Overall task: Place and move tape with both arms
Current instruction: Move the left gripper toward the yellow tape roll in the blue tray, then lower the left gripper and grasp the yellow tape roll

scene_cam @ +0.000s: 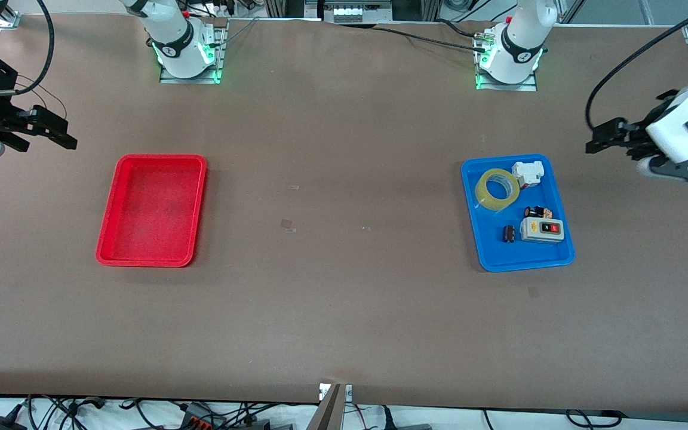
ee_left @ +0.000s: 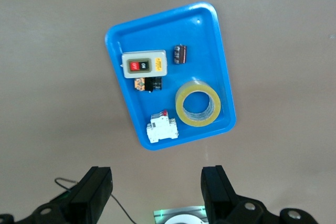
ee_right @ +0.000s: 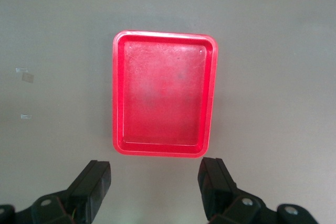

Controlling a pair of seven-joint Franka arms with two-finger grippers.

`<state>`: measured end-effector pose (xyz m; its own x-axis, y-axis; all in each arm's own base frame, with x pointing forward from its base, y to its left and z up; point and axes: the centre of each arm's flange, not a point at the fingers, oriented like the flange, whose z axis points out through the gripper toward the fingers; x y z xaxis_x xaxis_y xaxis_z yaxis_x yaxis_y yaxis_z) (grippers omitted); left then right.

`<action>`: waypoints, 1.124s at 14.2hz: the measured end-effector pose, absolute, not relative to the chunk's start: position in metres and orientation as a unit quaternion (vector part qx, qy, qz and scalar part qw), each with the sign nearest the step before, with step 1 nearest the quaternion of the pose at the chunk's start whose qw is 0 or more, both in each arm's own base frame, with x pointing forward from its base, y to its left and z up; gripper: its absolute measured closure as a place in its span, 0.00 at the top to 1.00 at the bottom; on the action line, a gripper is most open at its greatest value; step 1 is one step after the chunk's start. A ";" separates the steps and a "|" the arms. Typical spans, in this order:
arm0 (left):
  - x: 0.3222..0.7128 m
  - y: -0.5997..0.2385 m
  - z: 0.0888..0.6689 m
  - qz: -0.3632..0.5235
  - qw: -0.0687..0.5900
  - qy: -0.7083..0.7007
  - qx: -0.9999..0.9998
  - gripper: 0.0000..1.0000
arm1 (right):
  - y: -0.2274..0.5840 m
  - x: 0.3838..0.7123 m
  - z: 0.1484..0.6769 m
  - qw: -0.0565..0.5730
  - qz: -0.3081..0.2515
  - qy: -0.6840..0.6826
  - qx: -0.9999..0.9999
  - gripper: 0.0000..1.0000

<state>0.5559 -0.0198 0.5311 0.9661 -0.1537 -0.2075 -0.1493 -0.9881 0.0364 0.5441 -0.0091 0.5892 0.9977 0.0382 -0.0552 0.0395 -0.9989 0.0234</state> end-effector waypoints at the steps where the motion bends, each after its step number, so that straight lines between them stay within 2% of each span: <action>1: 0.554 -0.031 0.506 -0.110 0.010 -0.086 0.990 1.00 | -0.009 0.544 0.589 0.012 -0.027 0.020 0.999 1.00; 7: 0.515 -0.053 0.353 -0.103 0.009 -0.097 0.990 1.00 | -0.009 0.549 0.586 0.012 -0.022 0.020 0.999 1.00; 10: 0.499 -0.050 0.307 -0.091 0.012 -0.065 0.994 1.00 | -0.009 0.549 0.586 0.012 -0.021 0.020 0.999 1.00; 16: 0.501 -0.056 0.239 -0.097 0.015 -0.016 0.995 1.00 | -0.009 0.549 0.586 0.012 -0.021 0.020 1.000 1.00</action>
<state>0.5011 -0.0561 0.2394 0.9806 -0.0338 -0.1929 -0.0281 -0.9991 0.0324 0.5491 -0.0087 0.5858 0.9983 0.0397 -0.0425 0.0407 -0.9989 0.0236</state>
